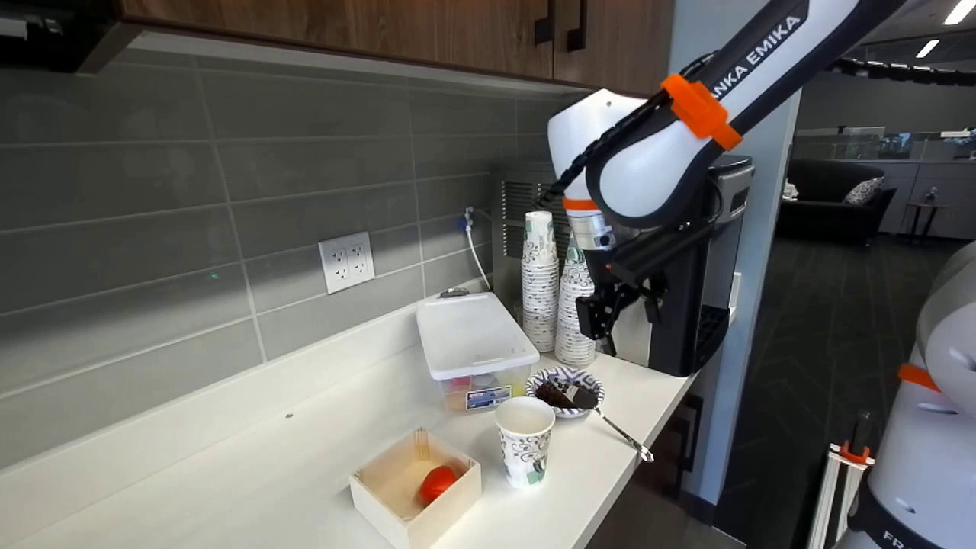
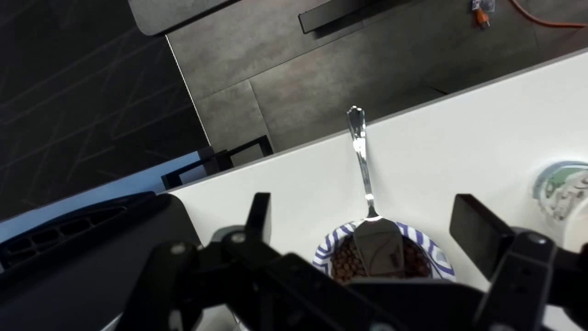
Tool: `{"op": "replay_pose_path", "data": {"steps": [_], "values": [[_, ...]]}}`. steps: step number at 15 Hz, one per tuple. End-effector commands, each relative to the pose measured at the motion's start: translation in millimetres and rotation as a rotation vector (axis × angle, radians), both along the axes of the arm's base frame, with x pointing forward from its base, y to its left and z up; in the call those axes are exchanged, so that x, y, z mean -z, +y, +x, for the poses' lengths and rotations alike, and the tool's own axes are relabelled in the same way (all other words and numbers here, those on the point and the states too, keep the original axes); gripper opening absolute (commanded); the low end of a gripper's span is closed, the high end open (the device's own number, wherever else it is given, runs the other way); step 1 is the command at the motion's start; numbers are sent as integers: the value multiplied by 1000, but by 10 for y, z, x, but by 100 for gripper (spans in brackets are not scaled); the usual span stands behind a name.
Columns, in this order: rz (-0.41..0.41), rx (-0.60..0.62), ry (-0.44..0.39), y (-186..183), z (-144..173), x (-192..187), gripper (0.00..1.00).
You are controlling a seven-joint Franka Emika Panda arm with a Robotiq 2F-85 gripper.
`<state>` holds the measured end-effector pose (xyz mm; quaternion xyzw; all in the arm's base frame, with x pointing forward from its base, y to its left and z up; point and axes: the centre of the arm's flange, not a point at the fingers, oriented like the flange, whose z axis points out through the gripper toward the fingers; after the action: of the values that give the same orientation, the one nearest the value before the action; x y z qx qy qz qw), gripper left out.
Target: Use the silver spatula to stir the contents of the white plate
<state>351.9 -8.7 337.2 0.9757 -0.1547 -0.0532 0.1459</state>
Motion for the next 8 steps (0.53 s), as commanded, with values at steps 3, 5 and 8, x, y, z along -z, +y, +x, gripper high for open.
{"op": "replay_pose_path", "data": {"steps": [3,5,8], "values": [[-12,27,25,-433,-14,595,100],[-7,22,41,-453,5,766,100],[-8,-7,61,-409,50,1059,100]]}}
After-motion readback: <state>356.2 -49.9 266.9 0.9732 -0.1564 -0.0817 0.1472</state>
